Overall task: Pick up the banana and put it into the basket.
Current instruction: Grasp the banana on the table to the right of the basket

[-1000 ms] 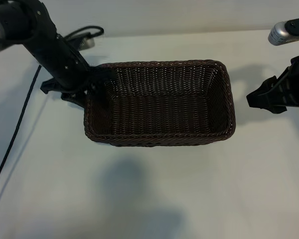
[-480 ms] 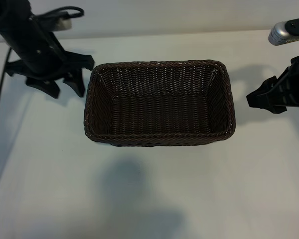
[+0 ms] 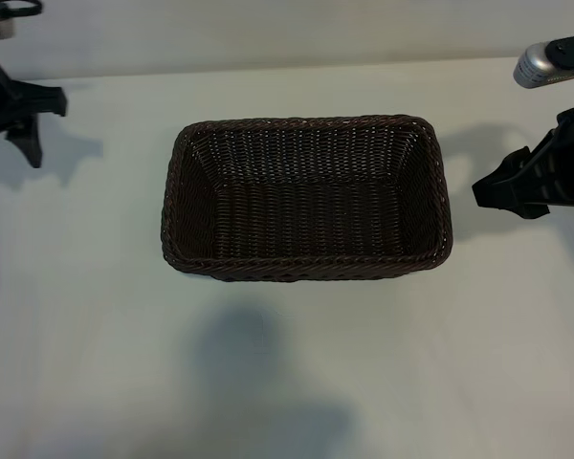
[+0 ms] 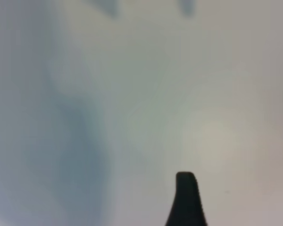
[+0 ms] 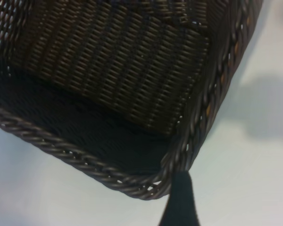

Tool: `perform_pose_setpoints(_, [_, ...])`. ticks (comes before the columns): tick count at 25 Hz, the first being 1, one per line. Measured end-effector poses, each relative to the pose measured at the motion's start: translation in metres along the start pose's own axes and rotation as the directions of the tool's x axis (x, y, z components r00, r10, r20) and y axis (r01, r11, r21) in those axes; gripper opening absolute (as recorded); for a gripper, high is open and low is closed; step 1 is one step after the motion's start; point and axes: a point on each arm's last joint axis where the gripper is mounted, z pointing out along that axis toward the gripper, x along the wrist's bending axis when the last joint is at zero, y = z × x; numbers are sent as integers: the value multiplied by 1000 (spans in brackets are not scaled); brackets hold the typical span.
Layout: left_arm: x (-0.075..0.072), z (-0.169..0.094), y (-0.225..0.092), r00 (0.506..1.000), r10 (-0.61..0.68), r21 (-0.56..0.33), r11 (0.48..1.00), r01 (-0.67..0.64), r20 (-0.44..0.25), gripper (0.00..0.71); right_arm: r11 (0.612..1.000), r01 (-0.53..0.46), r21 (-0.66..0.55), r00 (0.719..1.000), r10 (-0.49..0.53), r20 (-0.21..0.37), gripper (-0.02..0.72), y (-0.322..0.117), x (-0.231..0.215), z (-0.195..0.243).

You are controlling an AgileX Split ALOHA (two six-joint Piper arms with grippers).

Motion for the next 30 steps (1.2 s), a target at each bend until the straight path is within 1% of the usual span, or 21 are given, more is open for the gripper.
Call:
perform_pose_setpoints(2, [6,0,0,1000,-2,-1,1000,2,-3,569,1000,-3,1,1000,3,-1,582,0,0,0])
perform_pose_setpoints(5, [6,-4,-1,1000,23,-12,1000,-23,-6,569,1000,-3,1,1000,3,-1,582,0,0,0])
perform_pose_setpoints(9, [2,-23,-9,999,41,-61,997,-41,3,569,1000,-3,1,1000,3,-1,582,0,0,0])
perform_pose_setpoints(13, [0,-47,-32,999,50,-115,992,-48,19,569,1000,-3,1,1000,3,-1,582,0,0,0])
perform_pose_setpoints(17, [4,-64,-71,998,63,-142,988,-60,19,569,1000,-4,1,1000,4,-1,582,0,0,0])
perform_pose_setpoints(21, [9,-68,-123,998,63,-151,987,-60,20,569,1000,-4,1,1000,4,-1,582,0,0,0])
perform_pose_setpoints(23, [11,-64,-151,998,63,-148,987,-60,19,569,1000,-4,1,1000,4,-1,582,0,0,0])
perform_pose_setpoints(24, [12,-65,-164,998,66,-161,985,-62,19,569,1000,-4,1,1000,4,-1,582,0,0,0])
perform_pose_setpoints(26, [14,-57,-190,997,69,-166,984,-65,19,569,1000,-4,1,1000,4,-1,582,0,0,0])
perform_pose_setpoints(30, [17,-44,-236,997,69,-248,967,-62,20,569,1000,-4,1,1000,4,-1,582,0,0,0])
